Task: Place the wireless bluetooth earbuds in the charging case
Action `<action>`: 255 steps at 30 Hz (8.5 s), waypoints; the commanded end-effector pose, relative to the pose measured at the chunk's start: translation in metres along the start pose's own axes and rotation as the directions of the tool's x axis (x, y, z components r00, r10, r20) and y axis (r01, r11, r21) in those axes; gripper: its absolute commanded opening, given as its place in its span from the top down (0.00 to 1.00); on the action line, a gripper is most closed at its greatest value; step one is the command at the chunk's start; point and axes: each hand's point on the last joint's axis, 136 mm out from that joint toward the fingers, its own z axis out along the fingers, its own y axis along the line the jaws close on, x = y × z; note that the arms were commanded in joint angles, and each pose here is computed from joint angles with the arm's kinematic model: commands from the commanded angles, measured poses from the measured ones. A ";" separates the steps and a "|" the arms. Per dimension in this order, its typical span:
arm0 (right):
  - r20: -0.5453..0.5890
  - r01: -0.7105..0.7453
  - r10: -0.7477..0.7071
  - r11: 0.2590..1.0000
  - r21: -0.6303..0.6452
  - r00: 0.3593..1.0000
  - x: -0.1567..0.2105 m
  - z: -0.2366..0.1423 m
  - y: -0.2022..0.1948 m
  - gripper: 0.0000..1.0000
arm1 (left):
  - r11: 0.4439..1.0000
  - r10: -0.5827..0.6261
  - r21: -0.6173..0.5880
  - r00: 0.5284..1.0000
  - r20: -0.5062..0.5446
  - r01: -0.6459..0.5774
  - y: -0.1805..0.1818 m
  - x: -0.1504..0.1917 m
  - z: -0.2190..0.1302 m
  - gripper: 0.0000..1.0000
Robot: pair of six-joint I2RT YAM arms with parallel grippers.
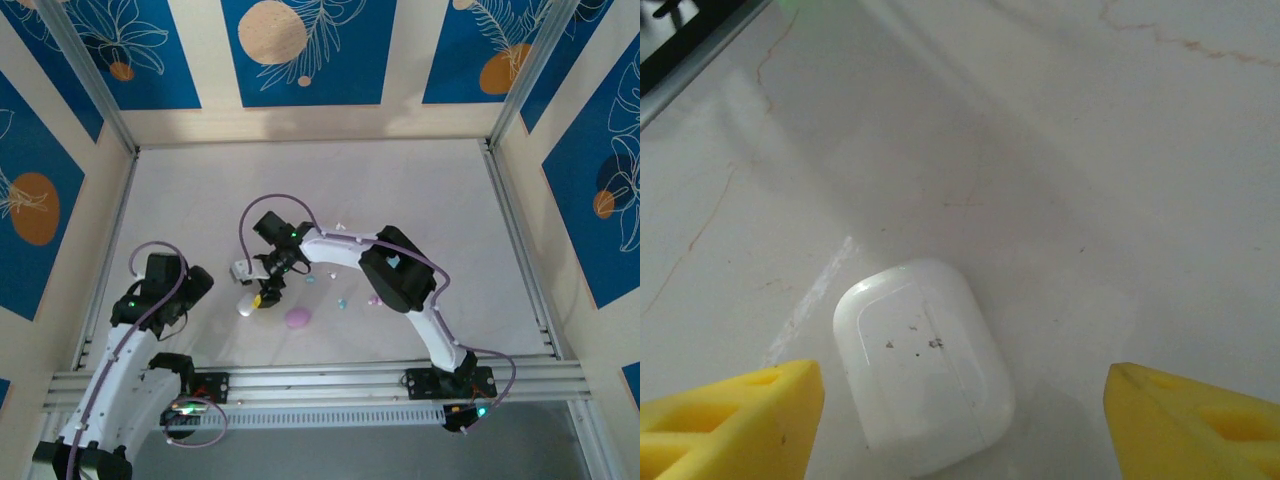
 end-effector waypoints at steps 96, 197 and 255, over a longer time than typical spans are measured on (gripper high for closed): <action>0.174 -0.133 -0.030 0.523 0.842 0.984 -0.042 -0.331 0.031 0.58 | 0.123 0.675 0.916 0.708 0.205 -0.382 -0.365 0.086 -0.139 0.36; 0.672 -0.604 0.464 0.796 -0.030 0.577 -0.116 -0.391 0.070 0.87 | -0.369 0.426 0.807 0.688 0.587 -0.461 -0.361 0.082 -0.227 0.75; 0.689 -0.767 0.529 0.639 0.061 0.495 -0.096 -0.397 0.043 0.58 | -0.430 0.409 0.765 0.652 0.638 -0.479 -0.359 0.086 -0.231 0.89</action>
